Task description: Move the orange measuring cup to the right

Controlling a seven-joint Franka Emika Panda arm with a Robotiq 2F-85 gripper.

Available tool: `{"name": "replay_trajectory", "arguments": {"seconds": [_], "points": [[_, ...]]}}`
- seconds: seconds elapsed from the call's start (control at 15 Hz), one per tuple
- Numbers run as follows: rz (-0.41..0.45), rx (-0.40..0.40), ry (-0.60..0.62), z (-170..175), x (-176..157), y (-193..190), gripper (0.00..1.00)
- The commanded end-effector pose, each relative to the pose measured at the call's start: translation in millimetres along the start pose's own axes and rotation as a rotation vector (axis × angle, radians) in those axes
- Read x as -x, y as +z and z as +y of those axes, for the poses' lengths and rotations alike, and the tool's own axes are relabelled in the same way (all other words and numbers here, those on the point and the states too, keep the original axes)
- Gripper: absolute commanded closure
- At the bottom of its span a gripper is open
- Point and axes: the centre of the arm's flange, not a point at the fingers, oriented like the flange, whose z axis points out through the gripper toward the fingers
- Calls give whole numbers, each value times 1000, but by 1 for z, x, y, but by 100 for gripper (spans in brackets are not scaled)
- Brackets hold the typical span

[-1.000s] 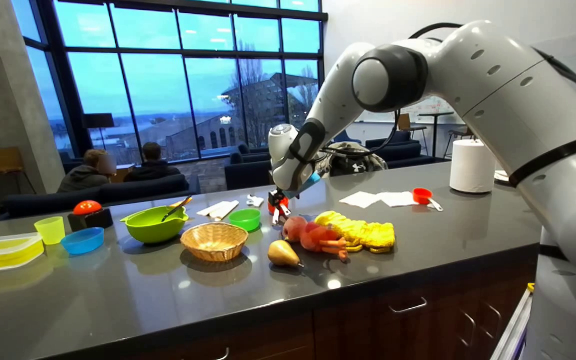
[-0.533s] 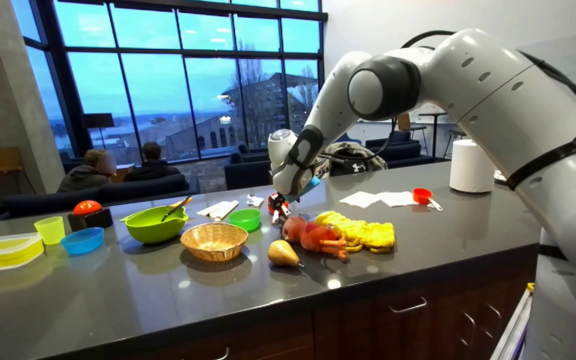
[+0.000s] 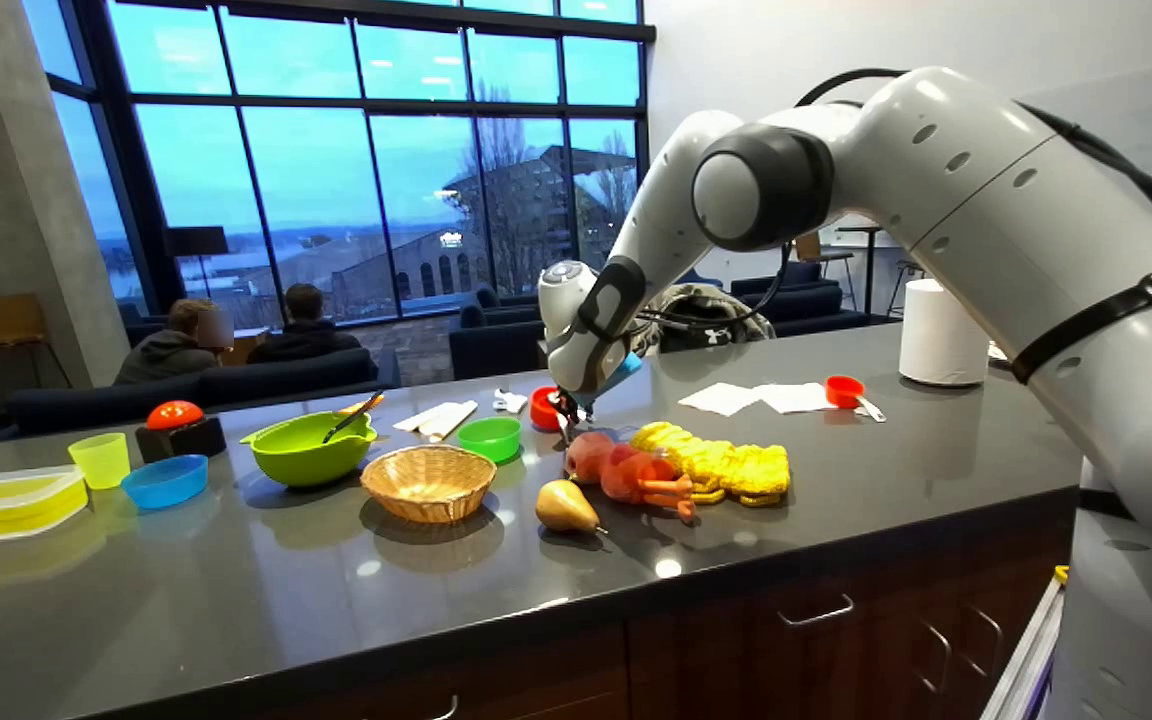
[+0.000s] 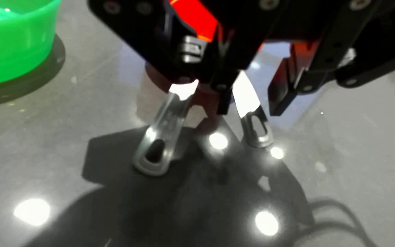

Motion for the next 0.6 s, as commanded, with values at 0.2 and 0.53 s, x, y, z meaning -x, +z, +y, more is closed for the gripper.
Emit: {"name": "replay_trajectory", "arguments": {"seconds": [0.2, 0.53], "points": [[9, 11, 26, -2, -9, -5, 100], [21, 3, 24, -5, -13, -11, 99]]}}
